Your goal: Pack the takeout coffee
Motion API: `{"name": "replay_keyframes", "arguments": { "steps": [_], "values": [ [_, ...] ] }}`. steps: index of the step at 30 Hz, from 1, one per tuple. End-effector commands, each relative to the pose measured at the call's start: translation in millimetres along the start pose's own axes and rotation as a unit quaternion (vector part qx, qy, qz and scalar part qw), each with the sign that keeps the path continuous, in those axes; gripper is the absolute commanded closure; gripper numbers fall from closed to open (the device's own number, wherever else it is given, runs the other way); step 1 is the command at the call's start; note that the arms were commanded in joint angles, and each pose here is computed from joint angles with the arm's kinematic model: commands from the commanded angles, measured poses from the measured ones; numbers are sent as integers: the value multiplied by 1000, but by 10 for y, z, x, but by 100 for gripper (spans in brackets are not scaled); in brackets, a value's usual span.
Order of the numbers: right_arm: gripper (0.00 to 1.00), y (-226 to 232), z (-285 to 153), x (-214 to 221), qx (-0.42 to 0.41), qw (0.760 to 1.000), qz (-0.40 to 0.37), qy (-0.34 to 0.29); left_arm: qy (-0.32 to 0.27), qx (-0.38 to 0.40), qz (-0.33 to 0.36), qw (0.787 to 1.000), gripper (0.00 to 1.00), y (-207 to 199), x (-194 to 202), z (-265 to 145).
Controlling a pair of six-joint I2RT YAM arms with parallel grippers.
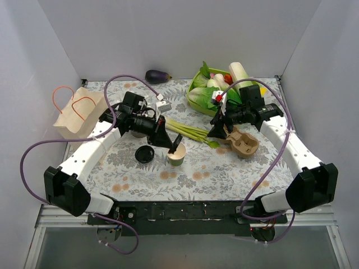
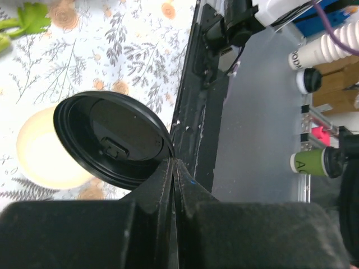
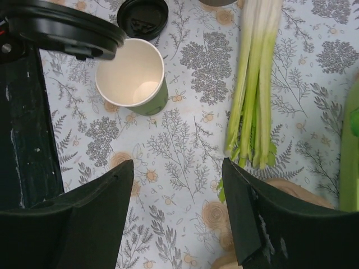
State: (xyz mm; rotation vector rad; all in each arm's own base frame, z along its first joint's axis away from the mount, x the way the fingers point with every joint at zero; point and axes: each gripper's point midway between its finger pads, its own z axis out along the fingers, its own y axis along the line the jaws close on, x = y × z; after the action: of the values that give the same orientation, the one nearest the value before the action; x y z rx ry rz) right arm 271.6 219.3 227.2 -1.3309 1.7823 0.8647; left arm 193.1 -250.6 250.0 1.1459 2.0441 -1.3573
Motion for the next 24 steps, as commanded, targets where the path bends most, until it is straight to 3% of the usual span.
{"name": "replay_keyframes", "arguments": {
  "steps": [1, 2, 3, 5, 6, 24],
  "values": [
    [28, 97, 139, -189, -45, 998, -1, -47, -53, 60, -40, 996, 100, -56, -245, 67],
    [28, 104, 184, -156, -53, 998, 6, -45, -54, 68, -70, 994, 100, -36, -114, 119],
    [27, 108, 204, -155, -57, 997, 9, -44, -85, 74, -36, 993, 100, 2, -245, 144],
    [27, 111, 231, -162, -70, 996, 21, -42, -99, 90, -94, 987, 100, -9, -244, 185],
    [27, 114, 237, -160, -73, 996, 24, -42, -110, 90, -87, 986, 100, 47, -256, 219],
    [27, 264, 579, 4, -129, 990, 57, -13, -158, 61, -213, 962, 100, 380, -4, 259]
  ]
}}
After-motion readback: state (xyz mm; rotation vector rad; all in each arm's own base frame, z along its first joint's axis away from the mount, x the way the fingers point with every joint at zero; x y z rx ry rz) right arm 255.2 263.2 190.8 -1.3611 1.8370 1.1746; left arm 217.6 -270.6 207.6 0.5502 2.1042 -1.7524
